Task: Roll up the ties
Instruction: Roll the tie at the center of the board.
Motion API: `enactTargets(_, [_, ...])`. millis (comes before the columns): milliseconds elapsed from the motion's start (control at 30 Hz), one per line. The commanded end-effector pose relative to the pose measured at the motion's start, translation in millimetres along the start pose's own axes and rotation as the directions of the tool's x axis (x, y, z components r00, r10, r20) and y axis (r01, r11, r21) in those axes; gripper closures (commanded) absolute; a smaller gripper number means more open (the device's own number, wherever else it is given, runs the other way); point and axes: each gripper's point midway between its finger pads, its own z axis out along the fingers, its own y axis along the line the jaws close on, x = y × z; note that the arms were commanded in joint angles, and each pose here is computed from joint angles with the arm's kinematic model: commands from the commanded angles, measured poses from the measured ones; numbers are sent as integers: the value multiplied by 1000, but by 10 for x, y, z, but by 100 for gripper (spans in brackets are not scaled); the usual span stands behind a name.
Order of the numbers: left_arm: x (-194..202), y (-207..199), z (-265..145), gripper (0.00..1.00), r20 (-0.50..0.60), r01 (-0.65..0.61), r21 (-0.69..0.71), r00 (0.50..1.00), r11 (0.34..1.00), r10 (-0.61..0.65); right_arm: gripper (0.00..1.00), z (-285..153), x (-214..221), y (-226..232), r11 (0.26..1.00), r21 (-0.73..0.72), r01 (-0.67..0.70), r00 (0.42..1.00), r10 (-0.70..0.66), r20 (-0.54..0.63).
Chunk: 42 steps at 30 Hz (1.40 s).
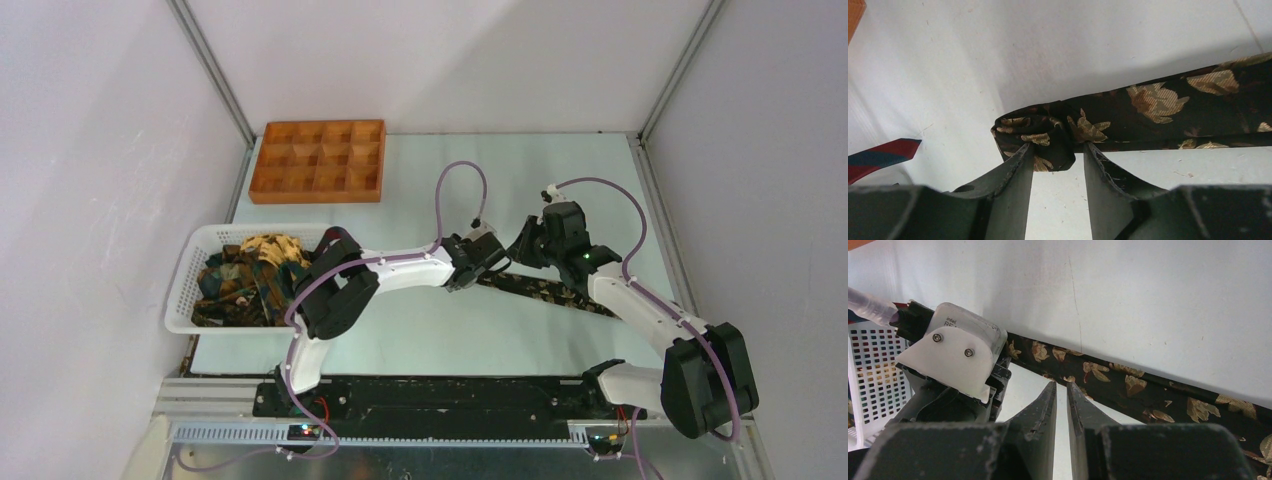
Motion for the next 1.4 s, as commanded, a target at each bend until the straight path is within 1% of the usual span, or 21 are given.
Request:
enactTargets(0, [-245, -63, -79, 53, 55, 56, 36, 997, 998, -58, 84, -33, -97, 77, 1000, -31, 0, 999, 1, 39])
enactTargets(167, [-248, -65, -71, 51, 53, 56, 39, 997, 998, -58, 84, -33, -96, 76, 1000, -30, -1, 999, 2, 39])
enactTargets(367, [-227, -71, -52, 51, 44, 61, 52, 997, 997, -64, 84, -25, -96, 75, 1000, -30, -1, 999, 3, 38])
enactTargets(533, [-209, -83, -24, 55, 31, 77, 72, 996, 994, -79, 84, -18, -93, 73, 1000, -29, -3, 999, 4, 37])
enactTargets(700, [-214, -96, 11, 55, 16, 116, 113, 993, 987, -118, 84, -11, -90, 72, 1000, -29, -2, 999, 3, 36])
enactTargets(867, [-188, -81, 23, 53, 7, 124, 118, 992, 985, -126, 84, -17, -91, 70, 1000, -28, 0, 999, 1, 36])
enactTargets(1100, [-299, 31, -93, 48, 40, 160, 120, 985, 980, -166, 84, -24, -107, 77, 1000, -31, 0, 999, 1, 43])
enactTargets(1367, [-458, 134, -257, 47, 77, 186, 139, 977, 973, -198, 84, -19, -113, 76, 1000, -29, -1, 999, 2, 46])
